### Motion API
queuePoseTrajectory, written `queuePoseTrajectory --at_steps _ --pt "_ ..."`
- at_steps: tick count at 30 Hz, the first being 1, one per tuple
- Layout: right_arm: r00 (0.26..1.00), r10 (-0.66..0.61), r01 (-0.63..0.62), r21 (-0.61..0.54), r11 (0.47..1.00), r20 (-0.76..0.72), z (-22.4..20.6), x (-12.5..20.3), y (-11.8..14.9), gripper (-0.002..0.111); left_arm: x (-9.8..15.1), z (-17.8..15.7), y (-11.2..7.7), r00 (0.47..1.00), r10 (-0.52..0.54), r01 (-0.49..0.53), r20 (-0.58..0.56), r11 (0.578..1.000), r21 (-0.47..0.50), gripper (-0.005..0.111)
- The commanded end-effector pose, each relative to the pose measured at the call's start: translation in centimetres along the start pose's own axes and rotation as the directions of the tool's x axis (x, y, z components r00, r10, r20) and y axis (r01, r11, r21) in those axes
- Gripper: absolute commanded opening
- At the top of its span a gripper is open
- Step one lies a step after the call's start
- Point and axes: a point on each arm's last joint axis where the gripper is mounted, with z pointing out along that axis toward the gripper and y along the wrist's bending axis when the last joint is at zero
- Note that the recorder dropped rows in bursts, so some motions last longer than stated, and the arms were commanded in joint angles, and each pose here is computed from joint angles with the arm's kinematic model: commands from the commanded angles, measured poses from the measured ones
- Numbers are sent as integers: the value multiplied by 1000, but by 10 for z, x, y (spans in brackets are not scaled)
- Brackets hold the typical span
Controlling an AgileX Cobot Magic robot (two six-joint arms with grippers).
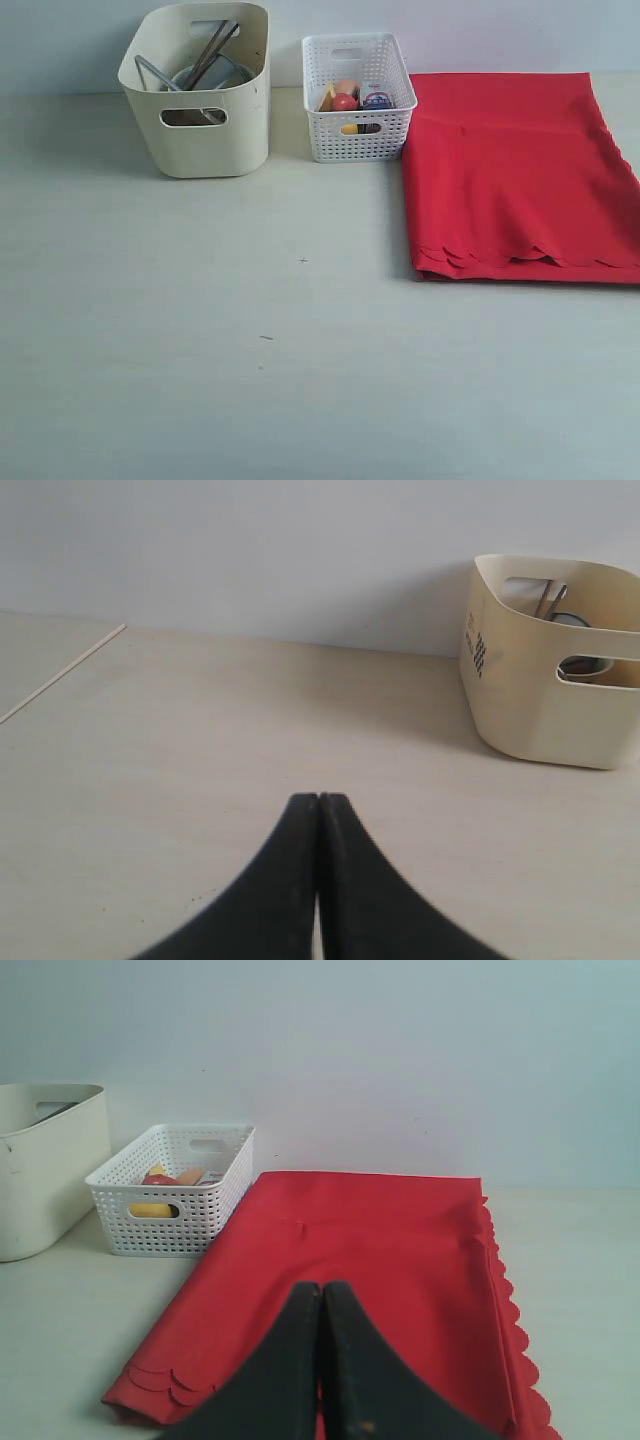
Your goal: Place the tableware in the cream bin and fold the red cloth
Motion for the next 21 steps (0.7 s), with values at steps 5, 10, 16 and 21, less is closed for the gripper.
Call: queuePoseTrajectory --at_steps 5,10,16,21 --pt "1000 0 0 1 1000 3 0 1 0 0 -1 0 0 1000 -2 2 9 1000 -1 2" --pt "1000 0 0 1 1000 3 0 1 0 0 -1 0 0 1000 -2 2 9 1000 -1 2" --pt "1000 2 -2 1 1000 3 0 1 0 0 -1 0 0 1000 -2 2 9 1000 -1 2" --pt "1000 2 -2 1 1000 3 0 1 0 0 -1 0 0 1000 -2 2 9 1000 -1 2"
